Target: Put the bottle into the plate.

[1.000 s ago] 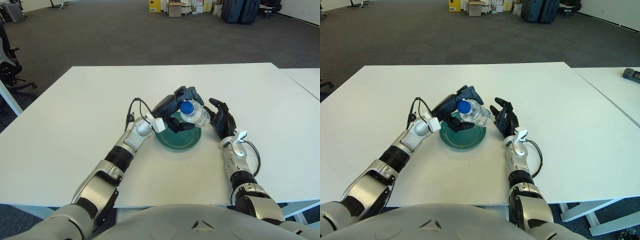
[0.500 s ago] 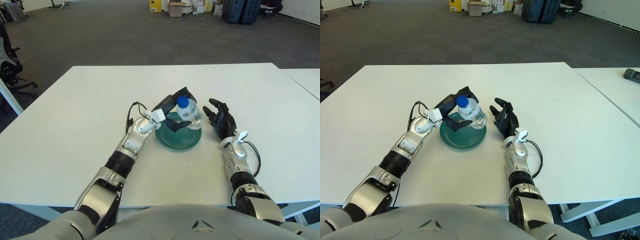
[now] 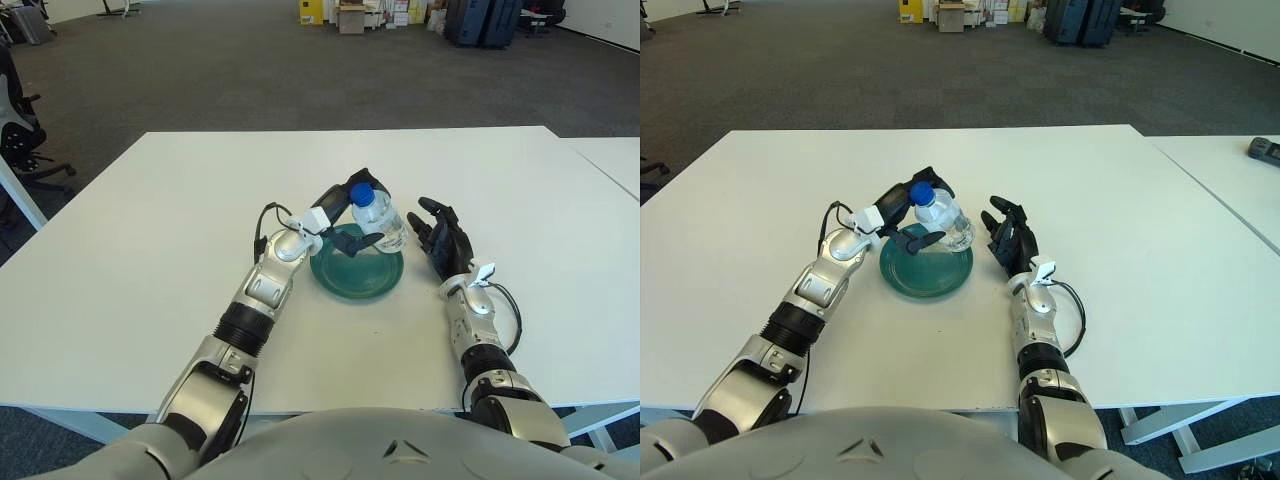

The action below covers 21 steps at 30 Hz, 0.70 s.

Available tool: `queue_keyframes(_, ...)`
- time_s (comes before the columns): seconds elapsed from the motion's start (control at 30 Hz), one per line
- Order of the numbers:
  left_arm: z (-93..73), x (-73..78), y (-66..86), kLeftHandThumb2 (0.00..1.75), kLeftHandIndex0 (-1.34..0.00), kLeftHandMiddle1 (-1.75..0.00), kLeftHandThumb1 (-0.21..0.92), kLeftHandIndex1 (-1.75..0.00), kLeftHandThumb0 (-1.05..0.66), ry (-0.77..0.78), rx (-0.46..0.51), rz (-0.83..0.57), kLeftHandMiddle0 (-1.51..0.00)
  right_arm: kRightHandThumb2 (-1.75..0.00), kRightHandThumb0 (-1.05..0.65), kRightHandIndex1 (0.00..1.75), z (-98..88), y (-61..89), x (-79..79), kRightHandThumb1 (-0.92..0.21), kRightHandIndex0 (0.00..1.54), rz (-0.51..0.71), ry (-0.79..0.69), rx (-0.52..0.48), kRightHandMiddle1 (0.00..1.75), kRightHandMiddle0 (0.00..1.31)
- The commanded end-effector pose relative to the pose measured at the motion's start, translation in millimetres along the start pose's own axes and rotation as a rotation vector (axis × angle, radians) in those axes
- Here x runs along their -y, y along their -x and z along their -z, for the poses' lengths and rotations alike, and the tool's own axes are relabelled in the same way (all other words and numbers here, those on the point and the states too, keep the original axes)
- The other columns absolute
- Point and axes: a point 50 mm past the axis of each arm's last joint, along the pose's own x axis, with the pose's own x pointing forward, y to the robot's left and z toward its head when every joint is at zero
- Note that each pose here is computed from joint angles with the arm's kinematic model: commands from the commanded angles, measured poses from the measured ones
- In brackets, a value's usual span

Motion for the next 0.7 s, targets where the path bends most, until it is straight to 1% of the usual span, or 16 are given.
queue_keyframes(0.0, -7.9, -7.8, -2.4, 1.24, -0.56, -1.75, 0.37, -1.75, -0.45, -0.005, 0.031, -0.035, -1.15, -1.06, -0.86, 0.00, 24.4, 17.8, 2.5, -0.92, 0.42, 0.036, -0.038, -0.113, 0.88, 0.08)
queue_keyframes(0.3, -11.5, -13.5, -2.7, 1.25, -0.56, -1.75, 0.37, -1.75, -0.45, -0.024, 0.035, -0.055, -1.16, -1.05, -0.86, 0.01, 25.1, 18.1, 2.3, -0.92, 0.43, 0.044, -0.045, -0.122, 0.88, 0.05)
queue_keyframes(0.67, -21.9, -23.0, -5.4, 1.25, -0.57, -1.75, 0.36, -1.75, -0.45, -0.135, 0.001, -0.036, -1.16, -1.05, -0.86, 0.02, 25.1, 18.6, 3.0, -0.92, 0.46, 0.045, -0.045, -0.128, 0.88, 0.06)
